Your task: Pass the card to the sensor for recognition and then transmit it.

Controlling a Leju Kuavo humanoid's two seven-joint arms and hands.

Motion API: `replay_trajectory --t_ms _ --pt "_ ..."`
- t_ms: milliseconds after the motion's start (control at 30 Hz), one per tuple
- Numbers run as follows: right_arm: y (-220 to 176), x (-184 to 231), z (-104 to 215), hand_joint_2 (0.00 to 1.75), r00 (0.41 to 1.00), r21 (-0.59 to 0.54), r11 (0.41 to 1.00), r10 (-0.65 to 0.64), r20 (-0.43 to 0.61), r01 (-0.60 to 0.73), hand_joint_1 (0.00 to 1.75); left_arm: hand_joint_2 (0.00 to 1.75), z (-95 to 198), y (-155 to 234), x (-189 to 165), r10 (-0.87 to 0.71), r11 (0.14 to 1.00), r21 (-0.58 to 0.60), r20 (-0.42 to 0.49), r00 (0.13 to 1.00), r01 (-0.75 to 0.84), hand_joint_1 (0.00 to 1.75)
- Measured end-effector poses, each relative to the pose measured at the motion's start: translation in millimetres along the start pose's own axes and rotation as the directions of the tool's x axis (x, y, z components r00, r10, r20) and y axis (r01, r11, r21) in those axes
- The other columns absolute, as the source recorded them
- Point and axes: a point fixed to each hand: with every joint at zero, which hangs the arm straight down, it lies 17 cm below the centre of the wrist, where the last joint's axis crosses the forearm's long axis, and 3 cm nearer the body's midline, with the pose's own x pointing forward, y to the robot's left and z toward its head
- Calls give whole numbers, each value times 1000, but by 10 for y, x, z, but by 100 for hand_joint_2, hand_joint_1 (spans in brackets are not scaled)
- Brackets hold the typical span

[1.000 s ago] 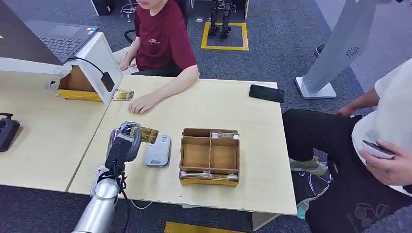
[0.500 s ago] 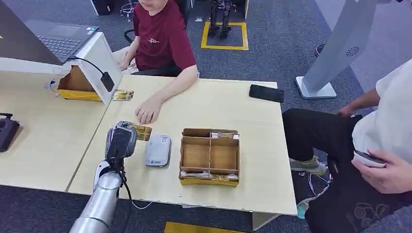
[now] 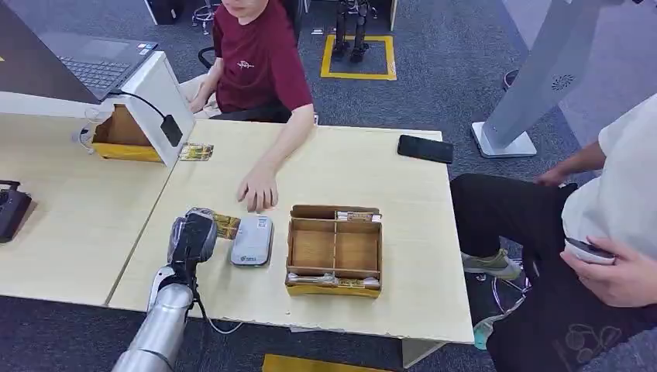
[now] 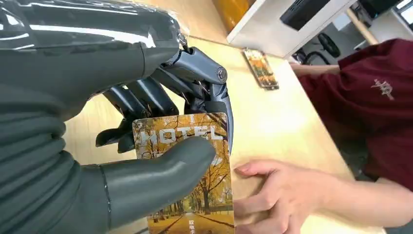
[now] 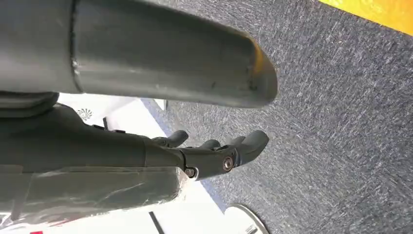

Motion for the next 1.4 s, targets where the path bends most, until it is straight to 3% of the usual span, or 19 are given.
replay_trajectory --t_ms 1400 --pt "-10 32 -1 0 999 -4 999 38 16 -38 0 175 228 -475 -190 -44 997 -74 -85 995 38 175"
